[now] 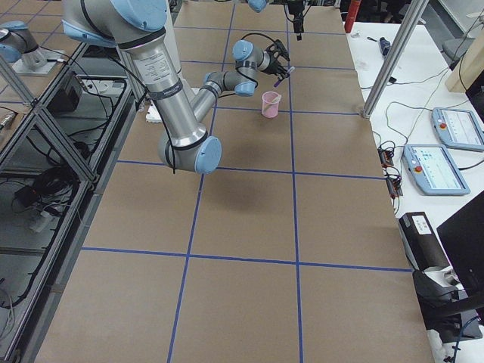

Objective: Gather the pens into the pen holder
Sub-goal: 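Withdraw the left gripper while the right carries the purple marker over the cup, then lower the purple marker into the pink cup and open the right gripper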

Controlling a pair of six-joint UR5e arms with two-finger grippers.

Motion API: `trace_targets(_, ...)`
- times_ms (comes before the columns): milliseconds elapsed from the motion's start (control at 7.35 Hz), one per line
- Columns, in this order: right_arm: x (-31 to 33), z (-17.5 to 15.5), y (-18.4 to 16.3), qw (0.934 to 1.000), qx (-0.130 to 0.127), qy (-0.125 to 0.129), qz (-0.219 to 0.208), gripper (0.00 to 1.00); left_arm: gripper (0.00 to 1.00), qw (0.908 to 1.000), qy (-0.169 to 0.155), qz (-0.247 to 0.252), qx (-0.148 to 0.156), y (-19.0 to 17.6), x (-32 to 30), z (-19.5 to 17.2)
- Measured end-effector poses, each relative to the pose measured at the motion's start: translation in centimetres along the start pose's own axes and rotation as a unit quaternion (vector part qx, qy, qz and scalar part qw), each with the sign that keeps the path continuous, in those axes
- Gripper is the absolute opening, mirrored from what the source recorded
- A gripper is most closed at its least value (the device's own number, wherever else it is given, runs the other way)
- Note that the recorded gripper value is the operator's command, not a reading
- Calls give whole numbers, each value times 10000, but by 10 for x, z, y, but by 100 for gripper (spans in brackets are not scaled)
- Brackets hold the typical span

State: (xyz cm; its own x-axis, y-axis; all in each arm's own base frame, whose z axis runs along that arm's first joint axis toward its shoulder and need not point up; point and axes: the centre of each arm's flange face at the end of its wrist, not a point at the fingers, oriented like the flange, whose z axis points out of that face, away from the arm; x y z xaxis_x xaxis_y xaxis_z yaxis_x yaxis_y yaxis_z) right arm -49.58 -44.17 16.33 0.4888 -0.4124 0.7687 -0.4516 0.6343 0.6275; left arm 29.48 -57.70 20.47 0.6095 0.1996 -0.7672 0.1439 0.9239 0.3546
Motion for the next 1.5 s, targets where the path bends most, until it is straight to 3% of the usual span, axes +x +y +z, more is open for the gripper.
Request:
trace_targets(408, -9, 12, 37, 9997, -9, 211, -93, 0, 99, 10000, -53, -21, -40, 5, -10, 7)
trace_targets(544, -8, 14, 43, 9997, -24, 219, -103, 12, 99, 10000, -66, -24, -46, 5, -11, 8)
trace_targets(681, -8, 14, 45, 9997, -20, 203, -97, 45, 99, 10000, -78, -29, -54, 5, -12, 10)
trace_targets(817, -9, 14, 45, 9998, -6, 186, -80, 99, 99, 9999, -88, -32, -59, 5, -12, 11)
trace_targets(1497, -13, 10, 37, 9999, 27, 99, 9, 100, 100, 9999, -104, -48, -62, 4, -14, 10)
